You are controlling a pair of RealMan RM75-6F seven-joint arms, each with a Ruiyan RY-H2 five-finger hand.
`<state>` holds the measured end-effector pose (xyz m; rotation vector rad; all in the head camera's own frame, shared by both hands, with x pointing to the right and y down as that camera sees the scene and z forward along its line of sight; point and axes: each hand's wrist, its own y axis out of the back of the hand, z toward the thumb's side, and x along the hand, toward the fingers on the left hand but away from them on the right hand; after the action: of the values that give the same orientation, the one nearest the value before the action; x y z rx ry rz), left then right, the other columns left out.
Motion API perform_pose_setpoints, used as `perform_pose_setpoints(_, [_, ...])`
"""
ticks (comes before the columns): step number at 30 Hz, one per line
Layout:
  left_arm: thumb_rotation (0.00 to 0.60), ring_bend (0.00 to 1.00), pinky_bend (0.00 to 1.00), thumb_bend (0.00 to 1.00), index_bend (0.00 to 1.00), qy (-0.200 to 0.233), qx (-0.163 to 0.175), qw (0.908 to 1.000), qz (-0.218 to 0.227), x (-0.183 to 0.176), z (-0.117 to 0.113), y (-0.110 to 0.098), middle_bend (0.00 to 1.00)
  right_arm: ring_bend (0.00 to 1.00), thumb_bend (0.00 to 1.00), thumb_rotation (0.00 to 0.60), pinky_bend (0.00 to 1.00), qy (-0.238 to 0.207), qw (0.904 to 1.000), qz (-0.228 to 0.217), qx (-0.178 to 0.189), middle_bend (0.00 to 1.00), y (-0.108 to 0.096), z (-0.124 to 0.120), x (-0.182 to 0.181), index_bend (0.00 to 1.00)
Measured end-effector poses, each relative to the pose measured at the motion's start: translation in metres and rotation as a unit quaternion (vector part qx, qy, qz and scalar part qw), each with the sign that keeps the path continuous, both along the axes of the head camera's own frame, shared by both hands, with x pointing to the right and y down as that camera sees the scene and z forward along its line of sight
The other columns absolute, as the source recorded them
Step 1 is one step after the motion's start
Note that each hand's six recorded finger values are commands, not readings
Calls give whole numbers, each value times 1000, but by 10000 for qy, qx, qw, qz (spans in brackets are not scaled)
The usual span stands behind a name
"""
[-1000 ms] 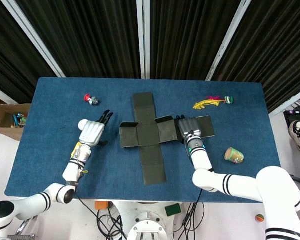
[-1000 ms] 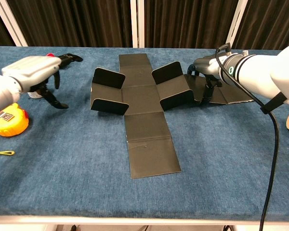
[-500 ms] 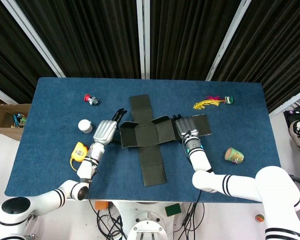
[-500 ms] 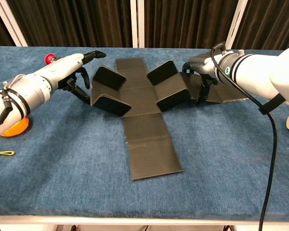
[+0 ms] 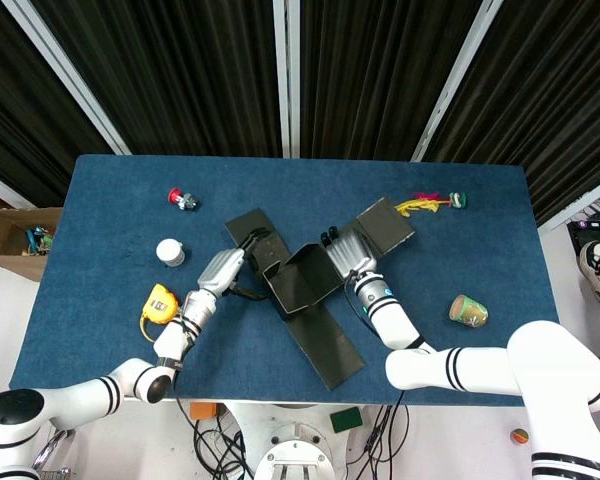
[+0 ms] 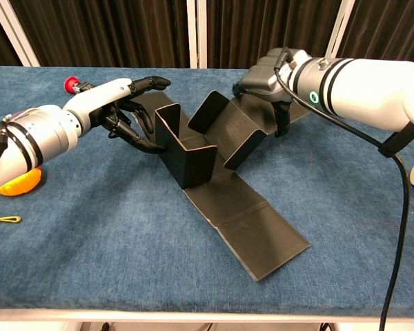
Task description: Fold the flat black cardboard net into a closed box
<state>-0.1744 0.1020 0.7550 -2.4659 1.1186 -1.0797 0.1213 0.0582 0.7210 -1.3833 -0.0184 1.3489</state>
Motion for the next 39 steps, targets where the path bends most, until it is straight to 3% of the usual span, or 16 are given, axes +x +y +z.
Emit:
perform_pose_setpoints(10, [600, 429, 871, 7, 0, 509, -780, 9955, -146, 0, 3, 10, 0, 778, 377, 600, 1000, 13, 9927, -1143, 384, 346, 5, -7, -21, 435])
perform_pose_setpoints(16, [600, 429, 870, 7, 0, 763, -1141, 9902, -246, 0, 7, 15, 0, 778, 377, 600, 1000, 48, 9758, -2059, 737, 345, 10, -11, -35, 436])
perform_pose_setpoints(21, [600, 429, 870, 7, 0, 928, -1379, 9859, -192, 2, 8, 22, 0, 778, 376, 600, 1000, 158, 9555, -2741, 1074, 347, 16, -14, -43, 436])
perform_pose_setpoints(29, [600, 429, 869, 7, 0, 1128, -1680, 9793, -60, 4, 7, 34, 0, 778, 376, 600, 1000, 174, 9384, -3151, 1406, 352, 23, -18, -50, 436])
perform_pose_setpoints(39, [600, 433, 865, 6, 22, 1381, -2074, 9684, 29, 11, 8, 44, 20, 778, 376, 600, 1000, -59, 9267, -3388, 1627, 352, 33, -22, -62, 436])
